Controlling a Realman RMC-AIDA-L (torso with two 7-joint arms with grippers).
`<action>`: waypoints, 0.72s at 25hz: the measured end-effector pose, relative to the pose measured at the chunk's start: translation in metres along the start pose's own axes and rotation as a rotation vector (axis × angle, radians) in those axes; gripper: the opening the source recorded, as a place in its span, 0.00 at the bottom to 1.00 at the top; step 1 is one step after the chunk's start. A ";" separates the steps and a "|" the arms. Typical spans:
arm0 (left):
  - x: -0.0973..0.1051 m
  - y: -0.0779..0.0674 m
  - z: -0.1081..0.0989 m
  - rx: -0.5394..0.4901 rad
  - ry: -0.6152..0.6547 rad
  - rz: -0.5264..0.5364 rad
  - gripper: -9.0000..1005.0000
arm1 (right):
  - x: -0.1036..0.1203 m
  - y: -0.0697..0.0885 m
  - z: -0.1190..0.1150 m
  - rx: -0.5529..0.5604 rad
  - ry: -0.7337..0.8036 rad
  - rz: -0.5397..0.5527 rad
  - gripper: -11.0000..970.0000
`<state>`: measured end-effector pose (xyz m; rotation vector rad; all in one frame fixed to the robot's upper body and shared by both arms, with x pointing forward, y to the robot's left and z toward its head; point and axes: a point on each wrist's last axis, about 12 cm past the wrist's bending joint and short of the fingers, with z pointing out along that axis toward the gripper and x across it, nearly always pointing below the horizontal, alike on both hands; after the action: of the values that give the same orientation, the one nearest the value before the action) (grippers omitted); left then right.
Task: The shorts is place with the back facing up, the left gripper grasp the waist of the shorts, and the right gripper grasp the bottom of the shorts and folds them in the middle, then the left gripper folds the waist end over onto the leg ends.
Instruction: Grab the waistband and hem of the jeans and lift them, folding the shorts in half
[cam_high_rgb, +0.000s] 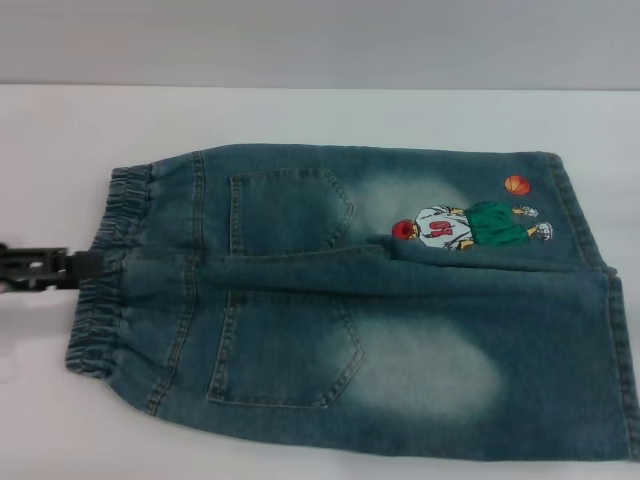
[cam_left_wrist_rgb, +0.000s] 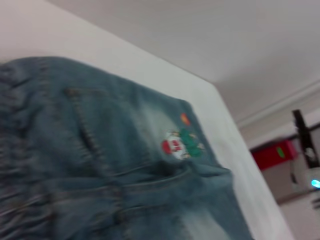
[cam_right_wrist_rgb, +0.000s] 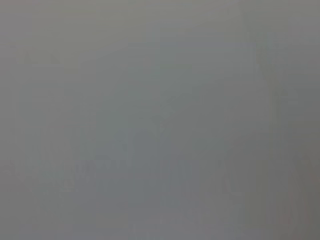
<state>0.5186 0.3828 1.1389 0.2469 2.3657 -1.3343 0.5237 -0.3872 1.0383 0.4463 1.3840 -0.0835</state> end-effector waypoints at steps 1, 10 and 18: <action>0.006 0.006 -0.006 -0.027 -0.020 -0.020 0.82 | 0.000 0.000 0.000 0.000 0.005 -0.001 0.59; 0.021 0.027 -0.011 -0.177 -0.013 -0.077 0.82 | 0.001 0.003 0.004 -0.004 0.020 -0.003 0.59; 0.022 0.033 -0.004 -0.234 0.033 -0.076 0.81 | 0.002 0.002 0.004 -0.003 0.023 -0.004 0.59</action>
<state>0.5092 0.4026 1.1061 0.1119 2.5541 -1.0791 0.5284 -0.3859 1.0376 0.4439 1.4071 -0.0798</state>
